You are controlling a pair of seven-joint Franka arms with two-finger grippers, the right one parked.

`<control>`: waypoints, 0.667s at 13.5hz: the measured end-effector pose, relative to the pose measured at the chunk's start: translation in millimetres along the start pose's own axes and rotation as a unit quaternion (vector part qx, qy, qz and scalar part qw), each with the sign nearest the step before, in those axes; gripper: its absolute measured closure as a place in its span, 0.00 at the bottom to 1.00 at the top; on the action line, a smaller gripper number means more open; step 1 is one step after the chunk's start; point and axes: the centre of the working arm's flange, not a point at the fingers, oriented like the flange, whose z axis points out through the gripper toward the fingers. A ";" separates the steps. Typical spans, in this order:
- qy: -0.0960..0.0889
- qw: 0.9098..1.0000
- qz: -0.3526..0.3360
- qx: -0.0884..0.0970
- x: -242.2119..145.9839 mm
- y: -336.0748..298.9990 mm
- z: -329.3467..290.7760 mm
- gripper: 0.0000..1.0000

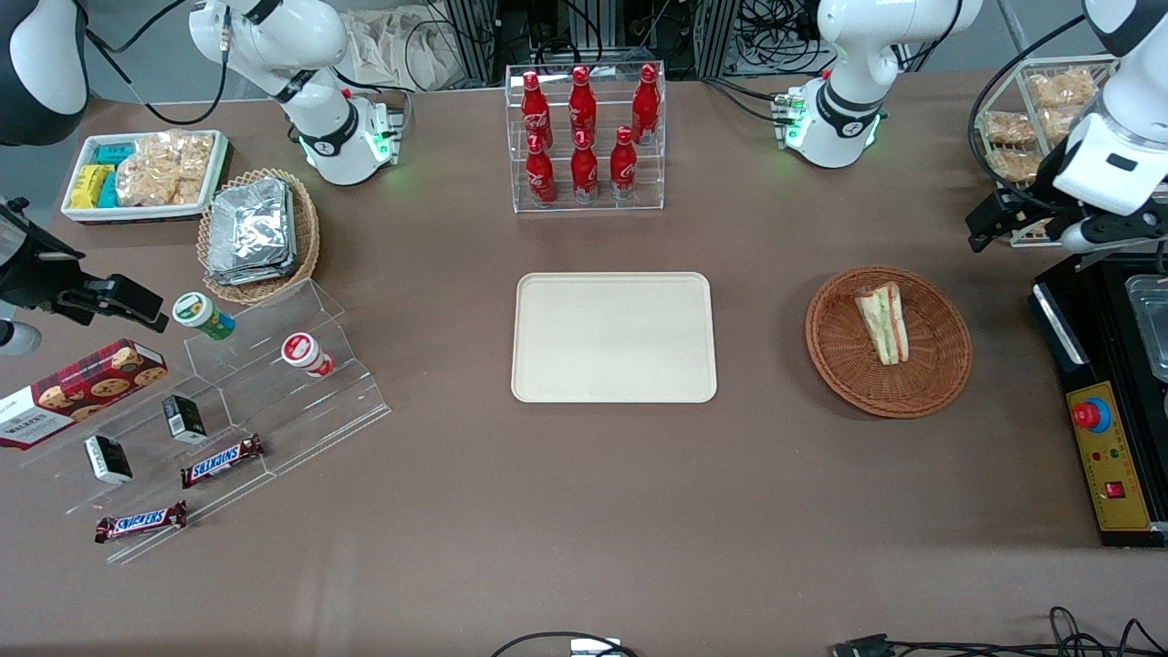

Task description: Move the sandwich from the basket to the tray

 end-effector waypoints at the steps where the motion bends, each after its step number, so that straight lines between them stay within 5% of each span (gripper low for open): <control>1: -0.005 1.000 0.000 -0.001 2.5 0.0 -1.1 0.00; 5: -0.024 1.000 -0.002 -0.001 7.9 0.1 -3.0 0.00; 9: -0.065 0.998 -0.002 0.004 5.0 -0.8 29.3 0.00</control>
